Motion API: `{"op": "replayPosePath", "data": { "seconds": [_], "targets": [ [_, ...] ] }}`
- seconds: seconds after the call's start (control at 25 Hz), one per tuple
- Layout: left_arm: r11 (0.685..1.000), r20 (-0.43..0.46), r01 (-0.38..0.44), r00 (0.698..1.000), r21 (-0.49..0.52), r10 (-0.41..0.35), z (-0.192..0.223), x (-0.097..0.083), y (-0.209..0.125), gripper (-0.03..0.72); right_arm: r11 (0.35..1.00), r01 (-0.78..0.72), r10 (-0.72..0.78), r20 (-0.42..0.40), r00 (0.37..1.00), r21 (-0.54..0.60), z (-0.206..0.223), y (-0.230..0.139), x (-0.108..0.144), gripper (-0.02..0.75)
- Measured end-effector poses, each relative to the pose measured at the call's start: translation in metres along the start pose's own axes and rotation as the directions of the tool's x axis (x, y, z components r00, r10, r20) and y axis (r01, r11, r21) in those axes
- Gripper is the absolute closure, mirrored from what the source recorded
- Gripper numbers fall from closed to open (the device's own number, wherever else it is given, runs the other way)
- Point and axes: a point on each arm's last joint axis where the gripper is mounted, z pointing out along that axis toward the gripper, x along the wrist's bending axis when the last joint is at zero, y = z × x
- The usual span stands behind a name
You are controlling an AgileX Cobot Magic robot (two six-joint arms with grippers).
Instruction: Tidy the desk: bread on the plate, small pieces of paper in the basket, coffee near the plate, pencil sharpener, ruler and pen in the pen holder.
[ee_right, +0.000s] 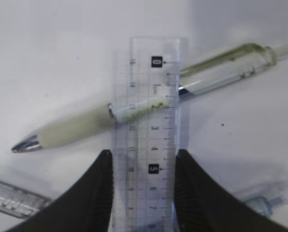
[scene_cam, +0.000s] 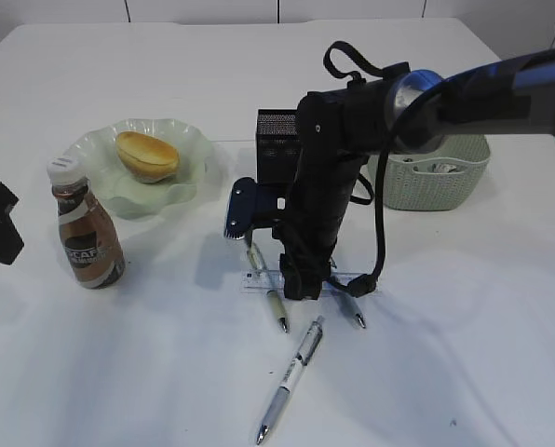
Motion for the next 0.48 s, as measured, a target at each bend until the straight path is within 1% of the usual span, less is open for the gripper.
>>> {"op": "replayPosePath", "data": {
  "seconds": [0.08, 0.12, 0.24, 0.36, 0.48],
  "targets": [
    [1.0, 0.0, 0.0, 1.0, 0.0, 0.0, 0.0, 0.0, 0.0, 0.347, 1.0, 0.0, 0.0, 0.0, 1.0, 0.0, 0.0, 0.0, 0.0, 0.435],
    [1.0, 0.0, 0.0, 1.0, 0.0, 0.0, 0.0, 0.0, 0.0, 0.347, 1.0, 0.006, -0.005, 0.028, 1.0, -0.017, -0.016, 0.003, -0.001, 0.435],
    [1.0, 0.0, 0.0, 1.0, -0.001, 0.0, 0.0, 0.0, 0.0, 0.347, 0.999, 0.011, -0.009, 0.058, 0.998, -0.037, -0.03, 0.006, -0.003, 0.435],
    [1.0, 0.0, 0.0, 1.0, -0.001, 0.0, 0.0, 0.0, 0.0, 0.347, 0.996, 0.008, 0.0, 0.093, 0.996, -0.087, -0.05, 0.014, -0.007, 0.435],
    [1.0, 0.0, 0.0, 1.0, -0.001, 0.0, 0.0, 0.0, 0.0, 0.347, 0.99, -0.007, 0.021, 0.102, 0.995, -0.143, -0.063, 0.021, -0.008, 0.435]
  ]
}}
